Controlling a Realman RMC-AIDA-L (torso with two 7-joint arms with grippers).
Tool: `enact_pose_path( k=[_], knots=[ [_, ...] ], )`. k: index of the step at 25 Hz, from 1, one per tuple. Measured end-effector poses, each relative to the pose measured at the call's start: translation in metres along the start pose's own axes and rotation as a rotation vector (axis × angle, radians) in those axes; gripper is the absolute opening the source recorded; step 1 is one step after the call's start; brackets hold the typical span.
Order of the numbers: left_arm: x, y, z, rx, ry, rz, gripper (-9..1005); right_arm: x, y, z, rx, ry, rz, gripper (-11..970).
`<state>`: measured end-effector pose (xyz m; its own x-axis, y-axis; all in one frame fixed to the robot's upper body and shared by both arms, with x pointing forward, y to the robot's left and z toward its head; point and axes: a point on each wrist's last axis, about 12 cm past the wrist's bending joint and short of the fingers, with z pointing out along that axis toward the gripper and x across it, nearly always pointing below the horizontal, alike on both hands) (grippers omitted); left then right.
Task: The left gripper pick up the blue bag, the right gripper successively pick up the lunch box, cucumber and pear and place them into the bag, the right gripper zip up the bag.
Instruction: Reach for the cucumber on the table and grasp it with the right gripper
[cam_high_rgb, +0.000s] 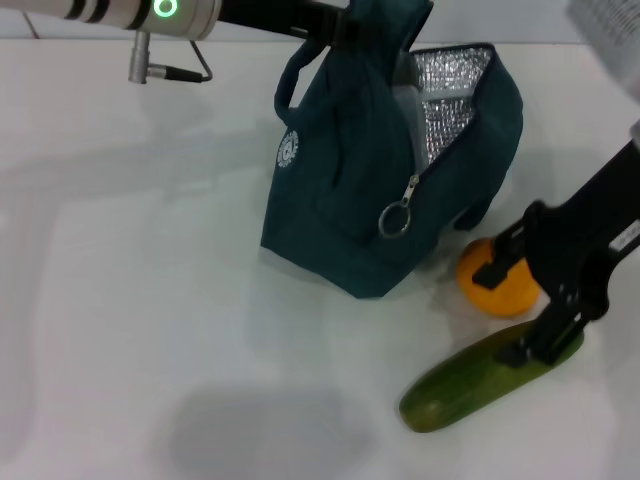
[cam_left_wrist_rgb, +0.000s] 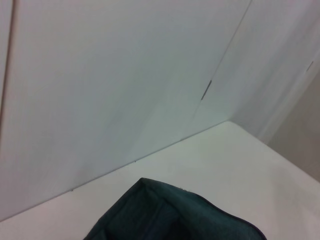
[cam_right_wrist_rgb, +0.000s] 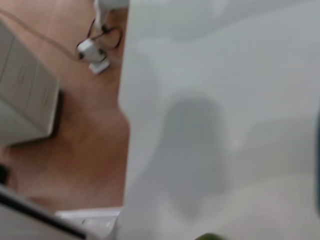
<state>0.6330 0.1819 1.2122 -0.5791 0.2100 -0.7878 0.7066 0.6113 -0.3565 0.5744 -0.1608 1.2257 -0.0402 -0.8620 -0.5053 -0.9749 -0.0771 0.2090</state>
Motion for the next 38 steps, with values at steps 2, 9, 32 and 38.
enact_pose_path(
  k=[2, 9, 32, 38],
  knots=[
    [-0.001, 0.000, 0.000, 0.003, -0.007, -0.006, 48, -0.005, 0.001, 0.008, -0.027, 0.044, -0.020, 719],
    [-0.002, 0.000, -0.001, 0.007, -0.015, -0.022, 48, -0.013, 0.003, 0.021, -0.040, 0.147, -0.061, 863],
    [-0.003, 0.000, -0.001, 0.003, -0.023, -0.013, 48, -0.017, -0.001, 0.084, 0.030, 0.387, -0.168, 857],
    [-0.002, 0.001, -0.002, 0.000, -0.025, -0.013, 48, -0.018, -0.001, 0.089, 0.042, 0.406, -0.183, 855]
  ],
)
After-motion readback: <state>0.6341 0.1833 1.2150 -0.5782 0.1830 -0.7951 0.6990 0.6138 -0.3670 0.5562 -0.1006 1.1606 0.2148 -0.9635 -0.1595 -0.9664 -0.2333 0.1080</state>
